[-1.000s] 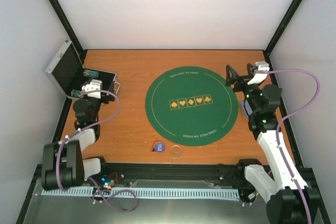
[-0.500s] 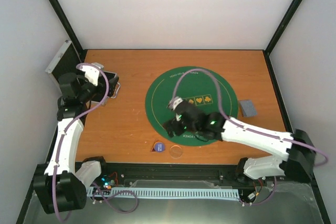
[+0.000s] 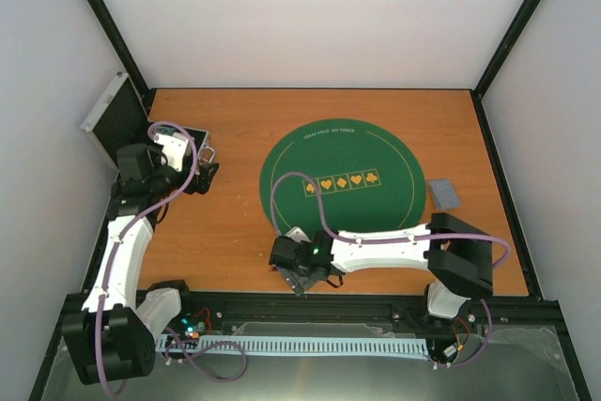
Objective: Distribute texas hold em gaming equipment
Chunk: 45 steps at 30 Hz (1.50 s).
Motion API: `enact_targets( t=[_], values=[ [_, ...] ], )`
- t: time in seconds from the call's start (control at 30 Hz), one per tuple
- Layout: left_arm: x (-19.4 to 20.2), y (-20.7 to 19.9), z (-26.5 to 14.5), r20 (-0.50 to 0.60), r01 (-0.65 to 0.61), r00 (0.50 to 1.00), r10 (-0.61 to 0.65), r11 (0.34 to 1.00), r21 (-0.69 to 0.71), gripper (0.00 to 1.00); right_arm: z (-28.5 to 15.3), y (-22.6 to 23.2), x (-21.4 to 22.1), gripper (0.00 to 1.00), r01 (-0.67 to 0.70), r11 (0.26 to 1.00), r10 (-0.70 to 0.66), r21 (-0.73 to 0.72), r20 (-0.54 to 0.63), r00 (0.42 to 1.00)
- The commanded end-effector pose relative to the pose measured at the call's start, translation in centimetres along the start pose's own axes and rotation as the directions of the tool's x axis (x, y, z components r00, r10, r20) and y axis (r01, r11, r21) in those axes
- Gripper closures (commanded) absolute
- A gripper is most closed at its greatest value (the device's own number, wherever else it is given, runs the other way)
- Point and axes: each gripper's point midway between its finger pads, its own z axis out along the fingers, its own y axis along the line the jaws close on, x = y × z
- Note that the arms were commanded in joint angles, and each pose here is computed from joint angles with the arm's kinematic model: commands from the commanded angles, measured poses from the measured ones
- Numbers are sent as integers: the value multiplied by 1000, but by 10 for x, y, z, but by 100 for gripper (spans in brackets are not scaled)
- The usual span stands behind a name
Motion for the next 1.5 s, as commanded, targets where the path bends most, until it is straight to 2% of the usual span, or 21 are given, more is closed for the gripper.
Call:
enact_targets(
  t=[0.0,0.2,0.37,0.87,1.0,1.13,1.27,1.47],
  values=[
    [5,1,2,-12,31,999,-31,999,8,0,7,1,5,0,-50,998,51,29,-33,998],
    [6,-4,3,-12,34,999,-33,999,35,0,21,-1,24,1,-83,997,82,0,-79,993],
    [8,-4,3,-19,33,999,-32,999,36,0,33,2,31,8,-103,993,97,-52,-104,990],
    [15,1,9,-46,44,998,-43,999,26,0,47,-9,37,45,-136,990,130,-23,-169,977],
    [18,-1,11,-53,44,998,-42,998,43,0,28,-5,27,51,-126,991,117,-44,-168,979],
    [20,0,13,-68,46,997,-42,998,45,0,-10,-4,1,60,-116,989,108,-86,-86,990],
    [21,-2,12,-67,43,997,-39,998,53,0,-49,-18,-19,58,-120,988,121,-94,8,993],
    [25,-1,16,-82,51,996,-47,997,59,0,-90,-88,-31,59,-216,976,219,-40,98,971]
  ],
)
